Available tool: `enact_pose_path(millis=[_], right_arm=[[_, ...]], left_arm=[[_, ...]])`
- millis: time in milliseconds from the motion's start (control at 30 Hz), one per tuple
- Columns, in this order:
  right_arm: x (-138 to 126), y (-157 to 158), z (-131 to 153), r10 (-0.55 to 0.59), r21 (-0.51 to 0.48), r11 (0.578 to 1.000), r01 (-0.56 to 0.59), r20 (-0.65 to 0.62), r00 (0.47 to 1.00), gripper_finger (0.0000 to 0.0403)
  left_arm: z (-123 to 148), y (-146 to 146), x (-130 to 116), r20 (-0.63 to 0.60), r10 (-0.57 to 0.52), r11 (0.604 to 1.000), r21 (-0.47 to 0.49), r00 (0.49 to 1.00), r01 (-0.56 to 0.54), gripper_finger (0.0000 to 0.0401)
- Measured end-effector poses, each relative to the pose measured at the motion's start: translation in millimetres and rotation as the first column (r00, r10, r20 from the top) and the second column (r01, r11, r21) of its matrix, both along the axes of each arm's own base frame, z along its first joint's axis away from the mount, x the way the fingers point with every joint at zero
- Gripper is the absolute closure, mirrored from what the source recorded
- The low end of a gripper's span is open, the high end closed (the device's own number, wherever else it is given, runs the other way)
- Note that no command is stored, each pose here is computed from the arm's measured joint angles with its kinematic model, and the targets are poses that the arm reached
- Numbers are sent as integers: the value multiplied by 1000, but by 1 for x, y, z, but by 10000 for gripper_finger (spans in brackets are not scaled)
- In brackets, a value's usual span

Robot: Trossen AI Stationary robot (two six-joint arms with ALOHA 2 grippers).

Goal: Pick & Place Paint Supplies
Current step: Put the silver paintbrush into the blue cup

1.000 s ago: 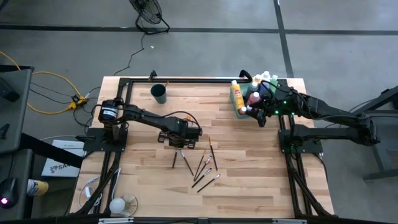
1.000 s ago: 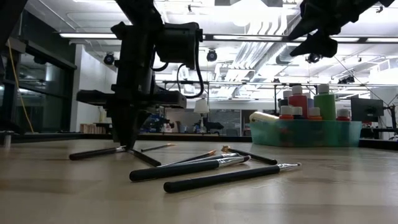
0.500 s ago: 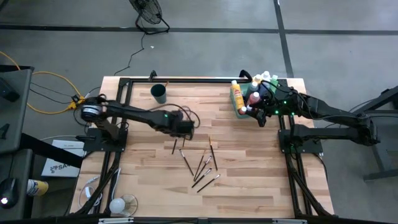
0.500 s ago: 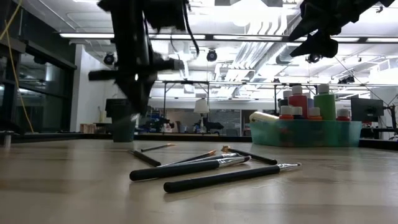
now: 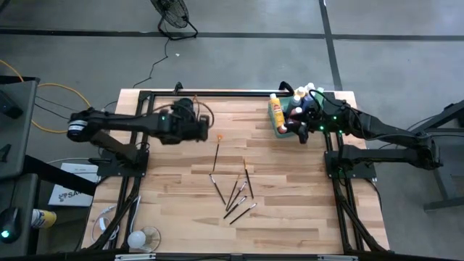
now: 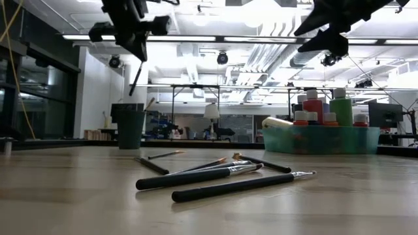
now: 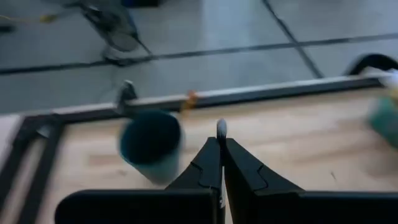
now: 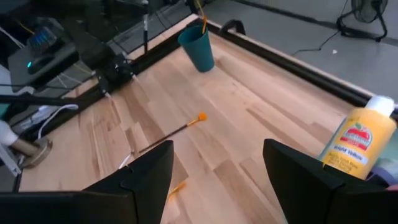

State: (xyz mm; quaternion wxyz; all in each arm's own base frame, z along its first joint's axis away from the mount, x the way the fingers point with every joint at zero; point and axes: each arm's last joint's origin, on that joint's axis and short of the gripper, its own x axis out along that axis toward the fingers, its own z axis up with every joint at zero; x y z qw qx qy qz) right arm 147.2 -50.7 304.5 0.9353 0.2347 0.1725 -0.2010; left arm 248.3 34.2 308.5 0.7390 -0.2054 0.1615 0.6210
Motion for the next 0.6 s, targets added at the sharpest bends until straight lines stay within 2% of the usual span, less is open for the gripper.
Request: enact_pose_path(millis=[200,367,600], right_arm=[[1,-1,2,-26,-5,1000,26,23,999,160],[1,-1,2,-39,8,999,39,28,999,160],[2,-2,3,-40,6,999,40,46,998,160]], left_arm=[[3,39,-4,-81,88,995,56,993,-84,401],[8,66,-5,-126,119,989,98,985,-107,401],[9,104,-12,-177,149,987,93,973,-134,401]])
